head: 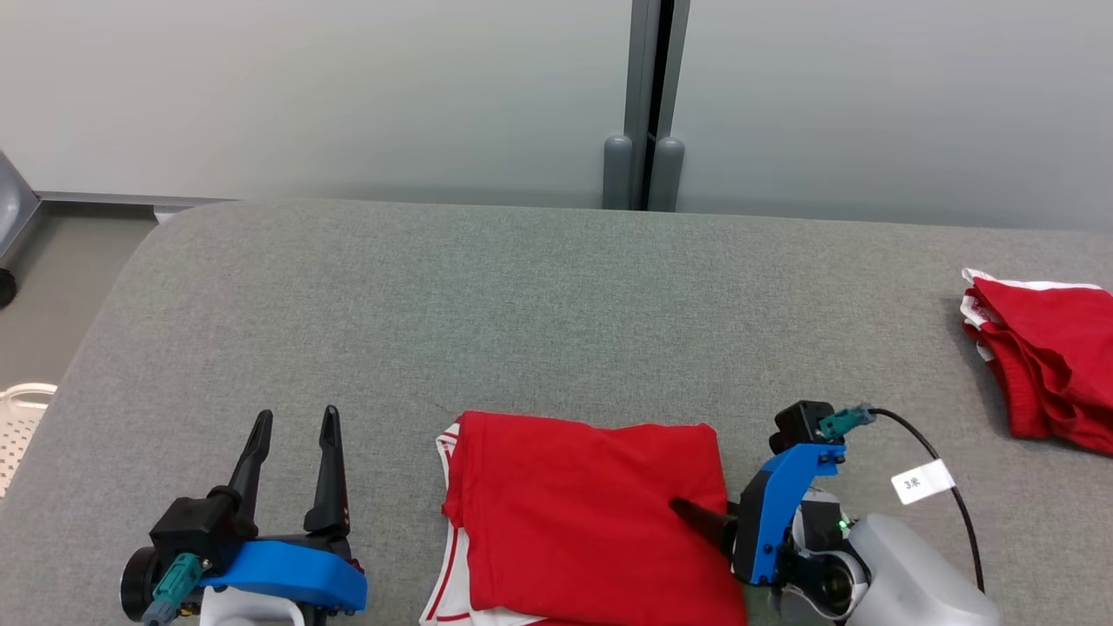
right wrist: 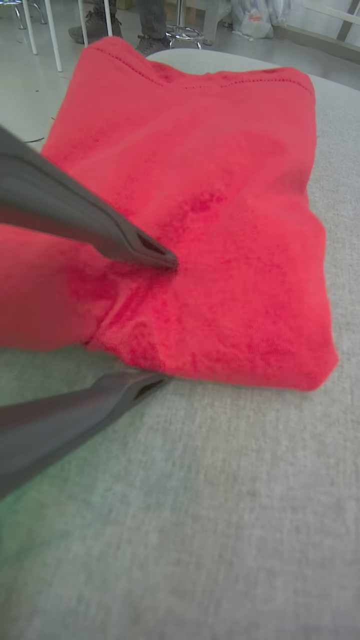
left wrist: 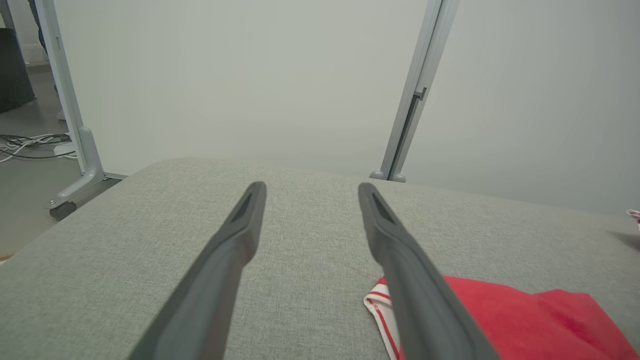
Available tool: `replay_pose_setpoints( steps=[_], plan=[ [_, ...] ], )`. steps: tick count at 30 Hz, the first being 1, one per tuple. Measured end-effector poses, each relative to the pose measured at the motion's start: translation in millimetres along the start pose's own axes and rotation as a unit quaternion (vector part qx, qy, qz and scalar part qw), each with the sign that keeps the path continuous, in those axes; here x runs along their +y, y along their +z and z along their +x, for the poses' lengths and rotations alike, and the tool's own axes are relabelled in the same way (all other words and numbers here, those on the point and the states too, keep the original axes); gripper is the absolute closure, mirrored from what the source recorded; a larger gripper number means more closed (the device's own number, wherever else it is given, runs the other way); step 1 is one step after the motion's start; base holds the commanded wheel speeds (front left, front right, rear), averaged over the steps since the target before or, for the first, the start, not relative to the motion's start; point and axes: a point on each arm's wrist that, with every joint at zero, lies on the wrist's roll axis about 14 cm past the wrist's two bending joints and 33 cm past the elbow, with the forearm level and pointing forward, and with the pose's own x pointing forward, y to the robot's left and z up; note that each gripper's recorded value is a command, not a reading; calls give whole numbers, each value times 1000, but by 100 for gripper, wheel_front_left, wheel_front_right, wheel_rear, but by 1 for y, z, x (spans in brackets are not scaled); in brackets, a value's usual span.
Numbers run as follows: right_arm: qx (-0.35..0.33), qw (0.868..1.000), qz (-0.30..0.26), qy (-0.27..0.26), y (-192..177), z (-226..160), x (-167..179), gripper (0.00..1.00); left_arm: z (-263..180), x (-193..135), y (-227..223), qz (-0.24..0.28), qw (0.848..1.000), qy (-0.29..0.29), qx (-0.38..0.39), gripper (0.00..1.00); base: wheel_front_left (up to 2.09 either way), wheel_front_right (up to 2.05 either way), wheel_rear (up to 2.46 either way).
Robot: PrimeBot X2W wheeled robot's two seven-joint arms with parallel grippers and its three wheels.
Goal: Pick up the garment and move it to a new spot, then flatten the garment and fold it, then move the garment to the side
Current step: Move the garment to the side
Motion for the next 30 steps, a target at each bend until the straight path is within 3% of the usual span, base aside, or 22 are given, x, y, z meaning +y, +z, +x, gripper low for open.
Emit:
replay_pose_setpoints(
  steps=[1,2,3,8,15,30],
  plan=[
    [5,1000,-1,3,-2,1,2,2,0,0,0,0,1000,1,1,0,0,0,0],
    [6,1000,-1,5,-2,2,4,31,0,1,-1,0,1000,1,1,0,0,0,0],
    [2,1000,0,8,0,2,5,100,0,1,-1,0,1000,2,2,0,0,0,0],
    [-63,998,-8,15,27,-2,9,100,2,0,-2,0,1000,-1,3,0,0,0,0],
    [-134,991,-31,-7,59,-24,-12,100,10,-17,-3,0,1000,-26,3,0,0,0,0],
    [-225,972,4,-73,76,-88,-74,100,39,-121,-23,-13,984,-177,31,0,0,0,0]
  ],
)
